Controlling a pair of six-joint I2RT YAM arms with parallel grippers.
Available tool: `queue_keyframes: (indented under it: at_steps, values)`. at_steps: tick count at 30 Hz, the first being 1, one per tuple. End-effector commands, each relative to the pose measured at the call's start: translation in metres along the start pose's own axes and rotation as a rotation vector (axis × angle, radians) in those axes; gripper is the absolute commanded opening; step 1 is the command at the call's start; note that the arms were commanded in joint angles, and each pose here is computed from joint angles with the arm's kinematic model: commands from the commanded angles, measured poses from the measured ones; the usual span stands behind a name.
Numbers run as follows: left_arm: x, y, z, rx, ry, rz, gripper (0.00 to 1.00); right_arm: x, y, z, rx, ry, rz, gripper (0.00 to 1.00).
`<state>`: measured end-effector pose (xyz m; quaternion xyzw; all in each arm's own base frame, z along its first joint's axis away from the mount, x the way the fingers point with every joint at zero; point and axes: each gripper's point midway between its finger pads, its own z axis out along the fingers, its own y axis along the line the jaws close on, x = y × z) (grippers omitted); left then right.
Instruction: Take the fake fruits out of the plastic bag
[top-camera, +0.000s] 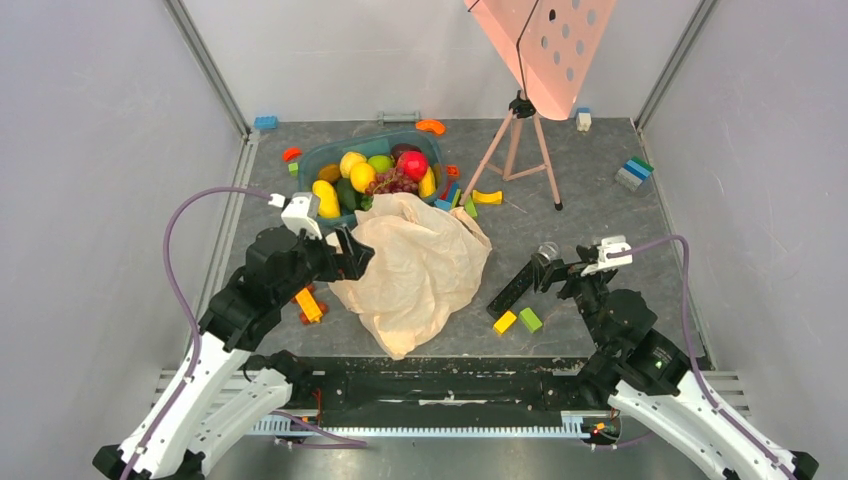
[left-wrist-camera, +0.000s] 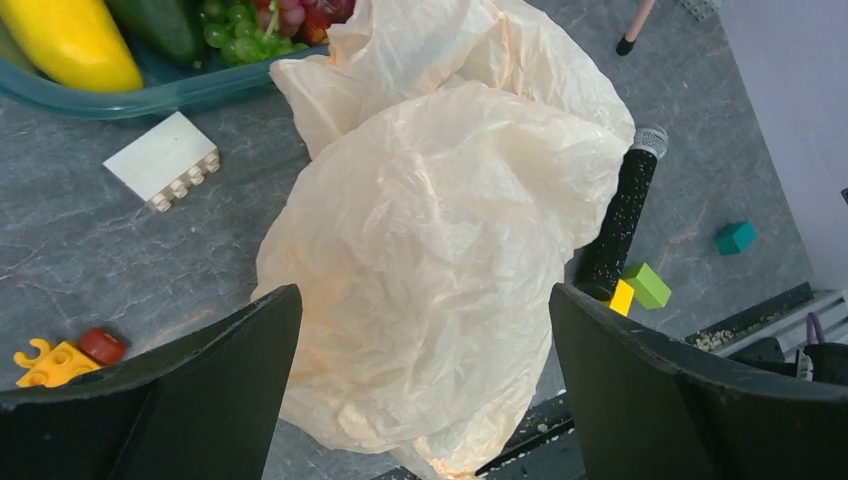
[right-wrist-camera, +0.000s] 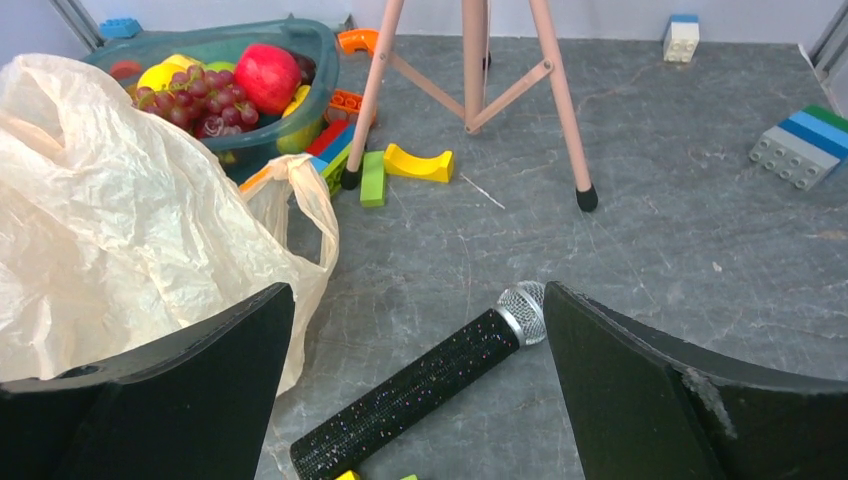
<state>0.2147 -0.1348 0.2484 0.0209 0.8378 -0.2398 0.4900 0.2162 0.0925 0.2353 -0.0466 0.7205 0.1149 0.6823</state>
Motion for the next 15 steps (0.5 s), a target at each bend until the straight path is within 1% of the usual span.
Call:
queue_keyframes:
  at_steps: [1, 4, 8, 12, 15]
  values:
    - [-0.017, 0.006, -0.003, -0.045, -0.084, -0.030, 1.00, 0.011, -0.001, 0.000, 0.009, 0.030, 0.024, 0.98]
    - [-0.018, 0.018, -0.002, -0.117, -0.089, -0.048, 1.00, 0.018, -0.001, -0.001, 0.011, 0.050, 0.018, 0.98]
    - [-0.016, 0.024, -0.003, -0.144, -0.088, -0.038, 1.00, 0.024, -0.003, -0.001, 0.019, 0.059, 0.015, 0.98]
    - [-0.010, 0.026, -0.001, -0.159, -0.056, -0.024, 1.00, 0.024, -0.003, -0.001, 0.022, 0.058, 0.024, 0.98]
    - [-0.012, 0.030, -0.002, -0.179, -0.071, -0.027, 1.00, 0.025, -0.004, -0.001, 0.024, 0.060, 0.023, 0.98]
